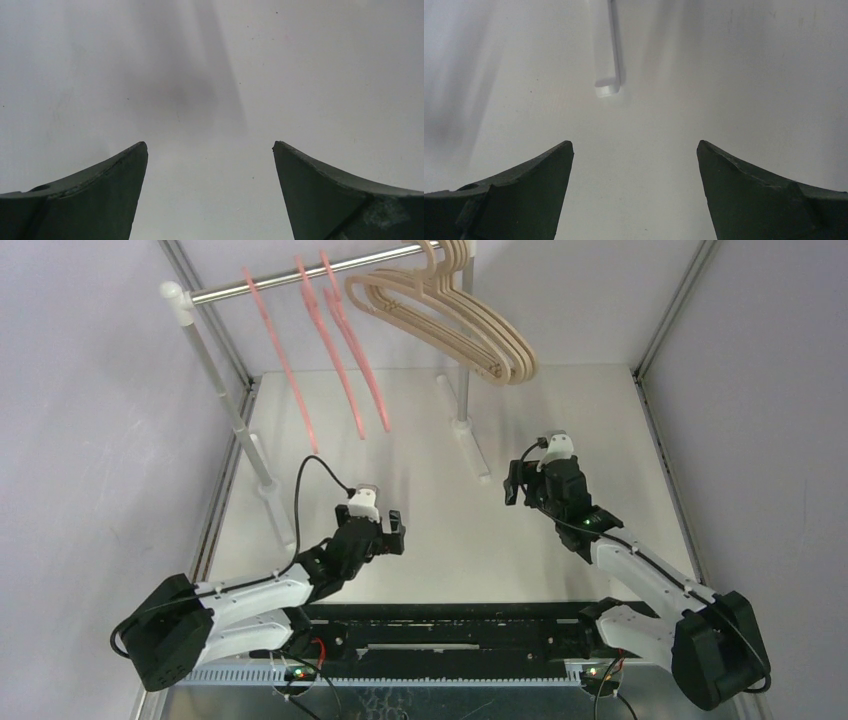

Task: Organize the hangers

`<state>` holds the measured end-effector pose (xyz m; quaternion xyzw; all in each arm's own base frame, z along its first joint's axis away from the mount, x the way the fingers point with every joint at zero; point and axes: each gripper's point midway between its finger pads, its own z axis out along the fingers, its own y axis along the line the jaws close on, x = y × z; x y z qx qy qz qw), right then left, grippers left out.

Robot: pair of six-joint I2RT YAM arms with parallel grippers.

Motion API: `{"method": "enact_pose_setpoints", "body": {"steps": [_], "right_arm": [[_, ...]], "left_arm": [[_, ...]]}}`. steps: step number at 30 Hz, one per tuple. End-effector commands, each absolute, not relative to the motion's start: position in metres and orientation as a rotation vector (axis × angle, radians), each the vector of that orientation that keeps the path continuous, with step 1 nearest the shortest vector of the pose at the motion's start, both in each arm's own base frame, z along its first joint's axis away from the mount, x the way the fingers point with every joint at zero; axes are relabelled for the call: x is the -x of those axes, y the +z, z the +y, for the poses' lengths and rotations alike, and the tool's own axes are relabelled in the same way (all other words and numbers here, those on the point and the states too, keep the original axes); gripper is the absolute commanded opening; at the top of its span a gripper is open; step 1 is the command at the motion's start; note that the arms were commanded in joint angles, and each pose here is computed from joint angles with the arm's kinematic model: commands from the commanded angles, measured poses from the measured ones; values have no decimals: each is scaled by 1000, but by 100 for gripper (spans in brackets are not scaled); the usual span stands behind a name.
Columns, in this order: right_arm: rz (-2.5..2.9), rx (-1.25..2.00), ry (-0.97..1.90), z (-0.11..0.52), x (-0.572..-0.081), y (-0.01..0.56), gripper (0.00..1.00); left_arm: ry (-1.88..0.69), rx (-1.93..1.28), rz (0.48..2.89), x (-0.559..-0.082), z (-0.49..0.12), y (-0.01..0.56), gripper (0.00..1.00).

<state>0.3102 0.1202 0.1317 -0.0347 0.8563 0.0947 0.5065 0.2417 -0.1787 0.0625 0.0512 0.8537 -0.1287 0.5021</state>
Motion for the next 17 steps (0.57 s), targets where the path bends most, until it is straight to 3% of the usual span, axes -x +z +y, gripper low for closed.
{"method": "enact_pose_setpoints", "body": {"steps": [1, 17], "right_arm": [[2021, 70, 247, 117, -326, 133, 100], [2043, -11, 195, 104, -333, 121, 100]], "left_arm": [[-376, -124, 2005, -250, -186, 80, 99], [-400, -109, 1990, -250, -182, 81, 100]]}}
